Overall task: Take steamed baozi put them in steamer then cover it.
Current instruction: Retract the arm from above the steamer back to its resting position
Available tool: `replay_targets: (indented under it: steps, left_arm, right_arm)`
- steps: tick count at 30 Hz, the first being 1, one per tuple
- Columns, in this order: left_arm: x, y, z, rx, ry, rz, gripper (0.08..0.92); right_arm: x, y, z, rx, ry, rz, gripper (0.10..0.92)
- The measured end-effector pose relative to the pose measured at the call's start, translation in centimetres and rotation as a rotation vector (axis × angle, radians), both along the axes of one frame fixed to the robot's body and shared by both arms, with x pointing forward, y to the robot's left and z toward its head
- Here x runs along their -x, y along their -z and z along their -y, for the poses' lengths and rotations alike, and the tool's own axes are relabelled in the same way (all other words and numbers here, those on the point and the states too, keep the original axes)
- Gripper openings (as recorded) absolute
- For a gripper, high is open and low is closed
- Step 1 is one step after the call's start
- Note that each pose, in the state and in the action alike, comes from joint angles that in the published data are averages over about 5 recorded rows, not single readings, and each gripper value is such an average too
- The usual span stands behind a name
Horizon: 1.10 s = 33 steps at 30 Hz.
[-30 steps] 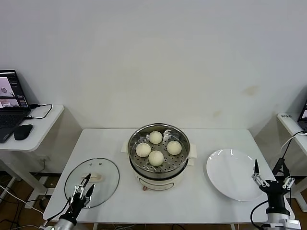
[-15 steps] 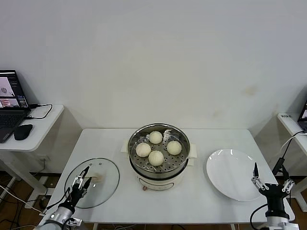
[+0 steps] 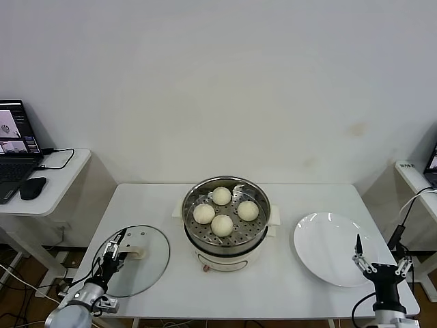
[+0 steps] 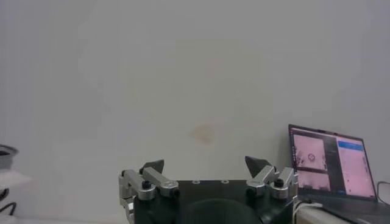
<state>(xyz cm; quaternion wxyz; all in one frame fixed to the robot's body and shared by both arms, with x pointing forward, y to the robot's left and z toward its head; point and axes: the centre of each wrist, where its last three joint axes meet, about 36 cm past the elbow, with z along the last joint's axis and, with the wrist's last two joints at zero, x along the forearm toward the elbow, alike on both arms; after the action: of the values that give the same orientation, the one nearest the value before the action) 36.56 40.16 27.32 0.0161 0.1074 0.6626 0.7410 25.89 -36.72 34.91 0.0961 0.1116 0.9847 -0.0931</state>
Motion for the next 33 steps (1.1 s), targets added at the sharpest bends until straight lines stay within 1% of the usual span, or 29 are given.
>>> replay_targets:
  steps: [8, 11, 16, 24, 31, 33]
  left_arm:
    - [-0.6, 0.7, -0.1, 0.038, -0.018, -0.009, 0.811]
    - [-0.6, 0.9, -0.2, 0.047, -0.02, -0.02, 0.758]
    - [-0.6, 1.2, -0.4, 0.058, -0.021, -0.04, 0.62]
    - [-0.3, 1.6, -0.1, 0.073, -0.014, -0.056, 0.395]
    - [-0.3, 2.1, -0.1, 0.077, -0.011, -0.054, 0.192]
    - [-0.3, 2.2, -0.1, 0.079, -0.013, -0.049, 0.158]
  right_arm:
    - [0.2, 0.2, -0.3, 0.006, -0.009, -0.007, 0.823]
    - [0.3, 0.3, -0.5, 0.008, -0.011, -0.01, 0.823]
    - [0.3, 0.4, -0.6, 0.012, -0.015, -0.012, 0.823]
    - [0.4, 0.5, -0.7, 0.016, -0.02, -0.014, 0.822]
    - [0.5, 0.6, -0.7, 0.021, -0.026, -0.017, 0.823]
    - [0.5, 0.6, -0.7, 0.021, -0.027, -0.018, 0.823]
